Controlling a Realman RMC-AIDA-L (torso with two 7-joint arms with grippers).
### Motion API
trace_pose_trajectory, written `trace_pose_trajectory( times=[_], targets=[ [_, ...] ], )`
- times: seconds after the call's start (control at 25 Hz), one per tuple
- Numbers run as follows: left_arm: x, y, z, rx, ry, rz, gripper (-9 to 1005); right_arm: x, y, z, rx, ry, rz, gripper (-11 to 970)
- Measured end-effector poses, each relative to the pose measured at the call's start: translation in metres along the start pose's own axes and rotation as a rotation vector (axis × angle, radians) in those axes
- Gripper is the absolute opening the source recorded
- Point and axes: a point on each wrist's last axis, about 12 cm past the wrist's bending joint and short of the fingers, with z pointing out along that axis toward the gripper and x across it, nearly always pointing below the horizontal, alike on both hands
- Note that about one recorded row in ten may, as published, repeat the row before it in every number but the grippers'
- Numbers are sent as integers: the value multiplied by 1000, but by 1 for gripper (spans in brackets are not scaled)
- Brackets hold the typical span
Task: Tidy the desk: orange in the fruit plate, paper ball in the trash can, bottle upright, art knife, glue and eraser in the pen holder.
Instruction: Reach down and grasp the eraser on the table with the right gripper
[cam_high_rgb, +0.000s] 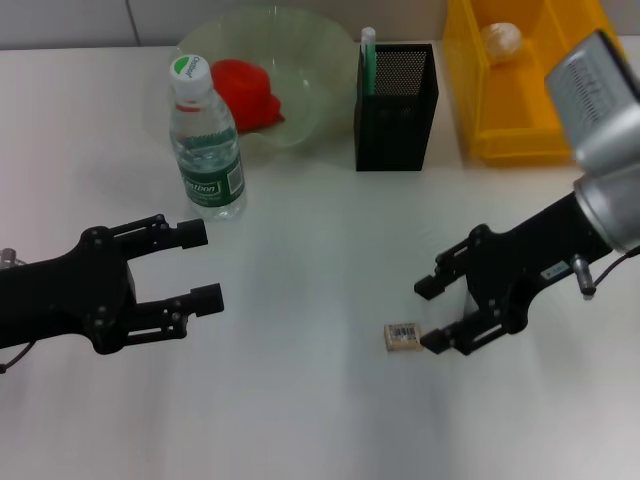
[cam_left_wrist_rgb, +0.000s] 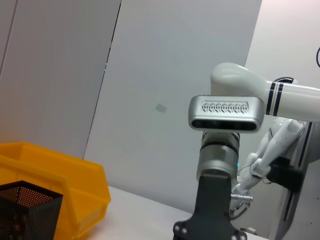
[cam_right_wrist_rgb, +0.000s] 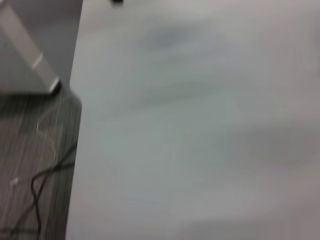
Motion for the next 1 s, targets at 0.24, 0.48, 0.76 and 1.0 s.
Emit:
trace_pose_trajectory(
  times=[0.24,0.48,0.76,1.0],
  targets=[
    [1,0,1,-3,-2,-3,786,-5,-1,18,-1,86,-70,651],
    [2,0,3,-4,-5,-7,786,-11,0,31,0,109,-126,634],
    [2,-1,3,-6,-9,-9,786,-15,-2,44,23,139,-182,568],
    [3,-2,2,-10,-12,-10,786,-17,-3,49,44,155,-206,510]
  ],
)
